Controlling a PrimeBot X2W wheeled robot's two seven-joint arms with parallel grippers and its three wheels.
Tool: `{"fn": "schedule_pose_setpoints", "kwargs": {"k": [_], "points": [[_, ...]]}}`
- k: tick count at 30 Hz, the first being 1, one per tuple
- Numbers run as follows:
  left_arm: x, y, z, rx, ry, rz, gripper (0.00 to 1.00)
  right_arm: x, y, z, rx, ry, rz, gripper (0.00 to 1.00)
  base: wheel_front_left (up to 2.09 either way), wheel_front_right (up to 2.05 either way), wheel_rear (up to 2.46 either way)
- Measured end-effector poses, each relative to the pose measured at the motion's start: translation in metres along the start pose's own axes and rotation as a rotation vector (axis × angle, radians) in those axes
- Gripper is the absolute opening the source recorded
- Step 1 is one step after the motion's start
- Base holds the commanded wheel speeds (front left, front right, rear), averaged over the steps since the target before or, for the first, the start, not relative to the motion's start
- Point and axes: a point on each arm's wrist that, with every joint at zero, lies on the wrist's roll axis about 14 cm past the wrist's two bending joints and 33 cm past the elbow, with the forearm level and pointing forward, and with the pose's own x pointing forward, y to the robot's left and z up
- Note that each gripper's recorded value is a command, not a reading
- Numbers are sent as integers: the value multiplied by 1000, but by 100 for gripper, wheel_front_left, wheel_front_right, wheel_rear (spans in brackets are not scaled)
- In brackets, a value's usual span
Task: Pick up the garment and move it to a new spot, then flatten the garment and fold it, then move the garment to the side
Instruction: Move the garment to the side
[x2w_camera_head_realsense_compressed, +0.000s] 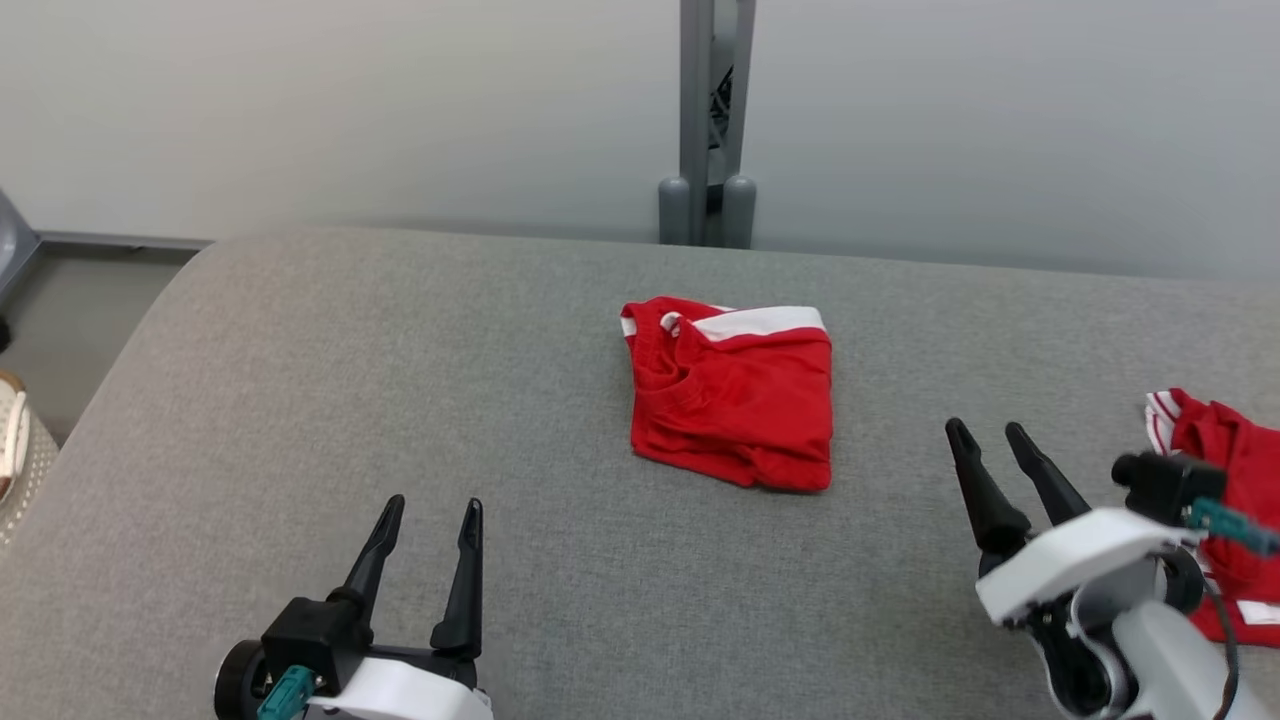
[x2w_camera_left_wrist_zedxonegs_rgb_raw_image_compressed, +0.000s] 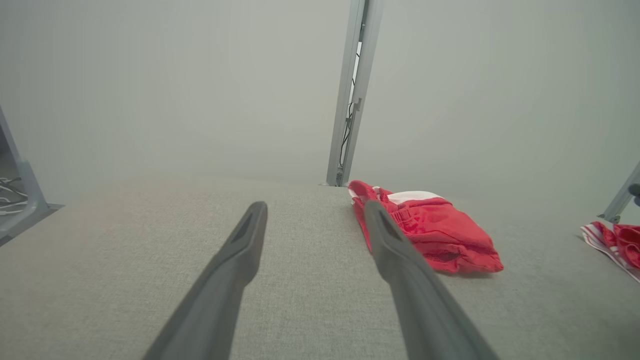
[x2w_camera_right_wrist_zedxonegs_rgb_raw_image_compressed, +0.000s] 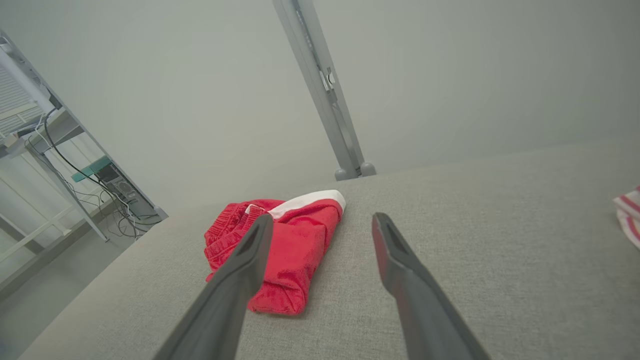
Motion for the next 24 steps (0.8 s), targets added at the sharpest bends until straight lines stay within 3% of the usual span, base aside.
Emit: {"fn": "schedule_pose_setpoints", "kwargs": {"k": [11, 24], "points": [[12, 5, -20, 17, 67, 9, 100, 66, 1, -38, 397, 400, 30, 100, 0, 0, 0], [16, 34, -33, 30, 117, 107, 100, 110, -5, -99, 463, 685, 11, 100, 0, 0, 0]]}}
